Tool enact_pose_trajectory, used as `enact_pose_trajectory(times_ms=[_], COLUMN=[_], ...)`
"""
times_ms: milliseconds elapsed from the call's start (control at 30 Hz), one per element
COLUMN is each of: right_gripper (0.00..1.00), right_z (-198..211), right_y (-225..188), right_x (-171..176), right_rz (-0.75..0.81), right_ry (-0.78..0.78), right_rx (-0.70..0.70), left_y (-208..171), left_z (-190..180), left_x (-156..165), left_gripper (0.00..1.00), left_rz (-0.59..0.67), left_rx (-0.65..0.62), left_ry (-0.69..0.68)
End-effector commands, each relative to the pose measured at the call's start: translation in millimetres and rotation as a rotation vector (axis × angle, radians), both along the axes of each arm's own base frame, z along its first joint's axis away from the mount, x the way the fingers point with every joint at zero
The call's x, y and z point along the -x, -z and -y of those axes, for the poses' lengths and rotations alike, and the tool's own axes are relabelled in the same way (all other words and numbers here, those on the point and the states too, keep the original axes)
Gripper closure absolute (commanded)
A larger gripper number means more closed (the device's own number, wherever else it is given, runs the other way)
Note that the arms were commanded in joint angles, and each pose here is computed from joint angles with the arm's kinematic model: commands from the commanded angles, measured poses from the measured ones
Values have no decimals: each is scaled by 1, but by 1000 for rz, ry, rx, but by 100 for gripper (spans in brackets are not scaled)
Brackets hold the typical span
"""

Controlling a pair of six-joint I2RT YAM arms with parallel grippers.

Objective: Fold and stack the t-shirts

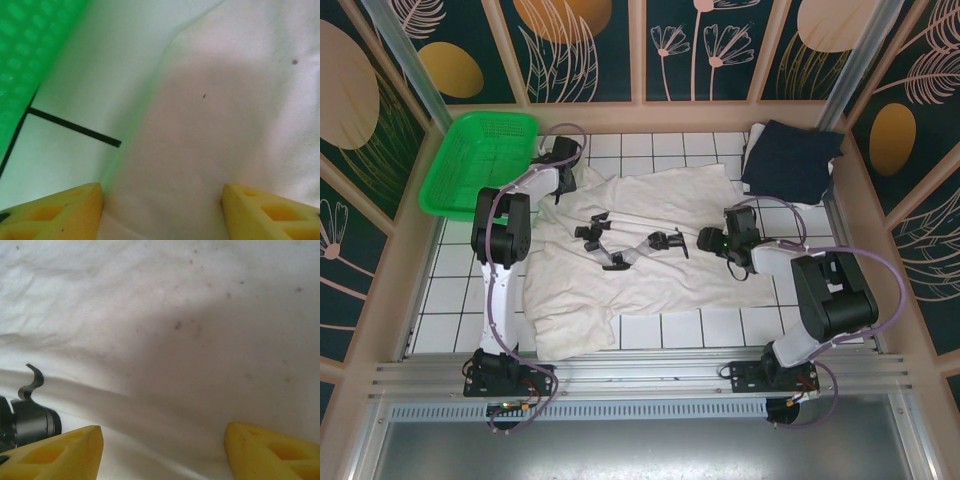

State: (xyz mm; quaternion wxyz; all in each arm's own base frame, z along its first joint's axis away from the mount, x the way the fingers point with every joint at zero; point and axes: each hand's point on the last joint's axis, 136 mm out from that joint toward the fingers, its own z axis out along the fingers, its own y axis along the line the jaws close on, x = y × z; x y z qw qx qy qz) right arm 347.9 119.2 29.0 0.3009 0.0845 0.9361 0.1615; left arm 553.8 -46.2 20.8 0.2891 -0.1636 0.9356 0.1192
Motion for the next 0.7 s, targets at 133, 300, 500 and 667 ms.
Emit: enact_pose_trajectory(times_ms=[133, 300, 500, 667], right_gripper=[33, 33, 33, 33], right_z=[22, 20, 2, -11], right_y=[8, -12, -43, -45], right_x=[37, 32, 14, 7], right_rz=[-64, -4, 87, 98], right_ry=[84, 74, 12, -23], right_rx=[26, 10, -55, -93], left_y=[20, 9, -51, -72], left_z=[-28, -31, 15, 68], left_x=[45, 41, 10, -28], left_gripper=[46, 48, 29, 26], left_rz=[-154, -159, -7, 88], left_rx=[-108, -123, 2, 110], left_ry=[-45, -65, 36, 124])
